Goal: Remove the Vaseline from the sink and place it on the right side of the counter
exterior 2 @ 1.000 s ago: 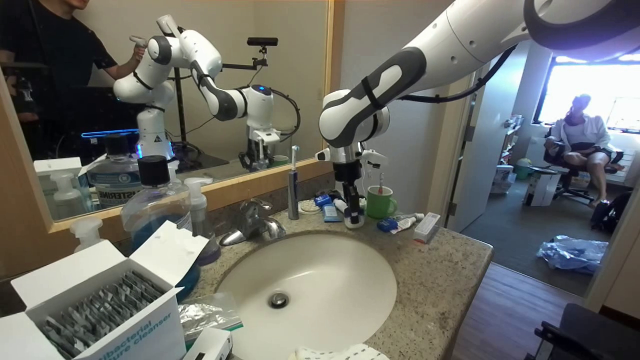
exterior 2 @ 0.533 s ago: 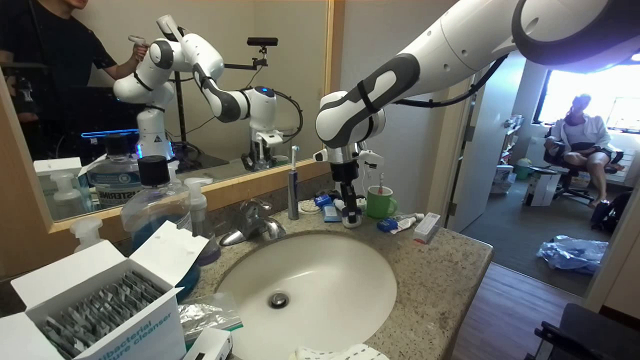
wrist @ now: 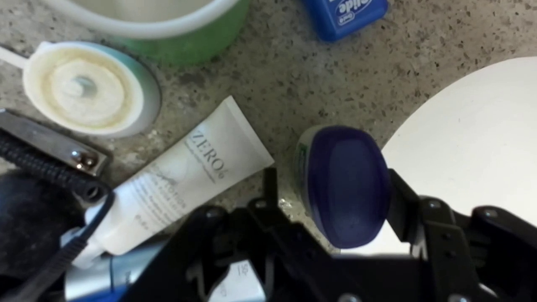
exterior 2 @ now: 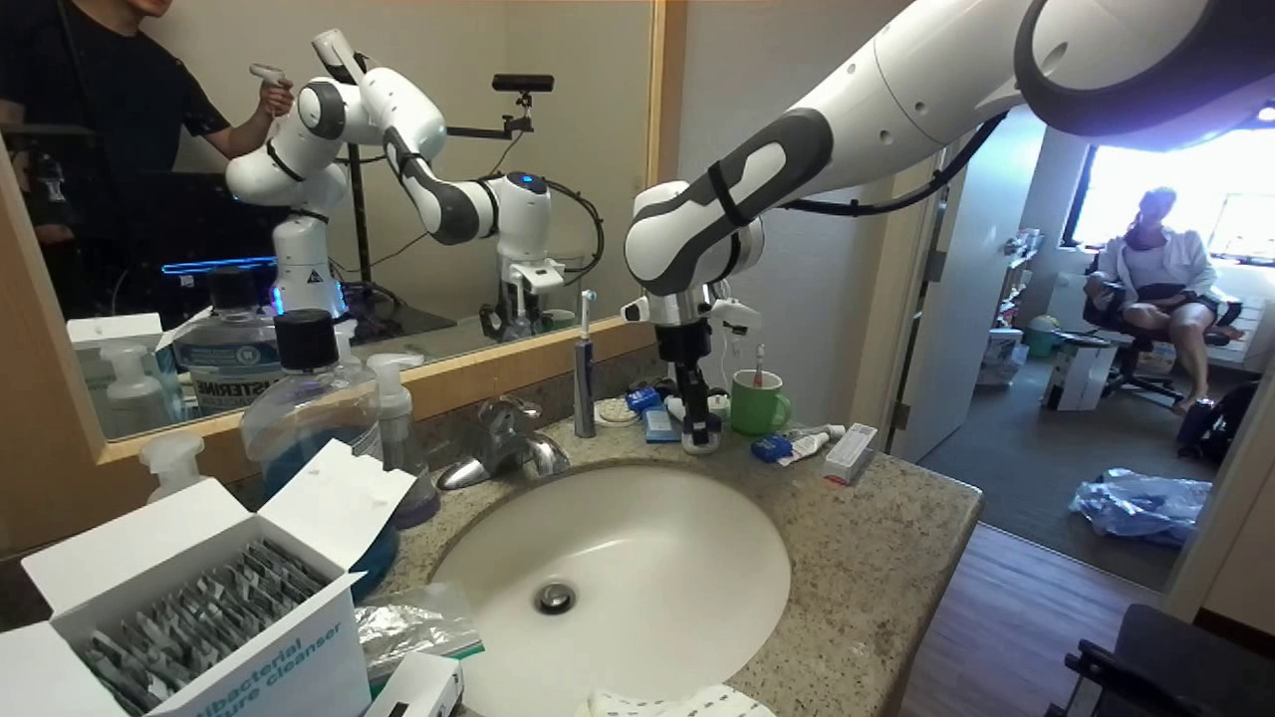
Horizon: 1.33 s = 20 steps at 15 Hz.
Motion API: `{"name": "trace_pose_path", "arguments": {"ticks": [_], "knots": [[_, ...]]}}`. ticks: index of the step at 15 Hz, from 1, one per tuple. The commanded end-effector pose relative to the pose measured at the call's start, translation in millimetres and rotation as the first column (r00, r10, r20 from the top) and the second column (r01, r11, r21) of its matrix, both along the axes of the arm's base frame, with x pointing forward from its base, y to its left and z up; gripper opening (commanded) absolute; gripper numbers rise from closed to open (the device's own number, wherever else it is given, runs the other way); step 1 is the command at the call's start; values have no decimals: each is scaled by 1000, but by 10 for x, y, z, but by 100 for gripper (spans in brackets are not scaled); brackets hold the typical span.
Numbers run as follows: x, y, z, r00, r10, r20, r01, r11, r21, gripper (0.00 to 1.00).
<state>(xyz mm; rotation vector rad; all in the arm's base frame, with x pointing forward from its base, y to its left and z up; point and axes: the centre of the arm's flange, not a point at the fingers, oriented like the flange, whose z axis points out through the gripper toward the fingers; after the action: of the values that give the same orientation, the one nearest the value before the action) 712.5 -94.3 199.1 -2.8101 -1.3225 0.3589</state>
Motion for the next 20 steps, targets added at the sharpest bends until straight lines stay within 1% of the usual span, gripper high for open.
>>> {"name": "trace_pose_path", "arguments": {"ticks": [1,2,4,9,13,17,20], "knots": [[26,68,65,1000,-21,-5,20,999,-34,92],[17,82,76,1000,-19,-2,19,999,-34,96],[-2,115,120,1000,-20,8,20,999,-36,100],[-53,264,294,998,15,55,-13,999,-40,100],[-157,502,475,989,90,118,-82,994,-71,100],[-386,838,431,971,198,137,-179,974,-139,100],[-673,1029,308,954,270,130,-245,953,-180,100]]}}
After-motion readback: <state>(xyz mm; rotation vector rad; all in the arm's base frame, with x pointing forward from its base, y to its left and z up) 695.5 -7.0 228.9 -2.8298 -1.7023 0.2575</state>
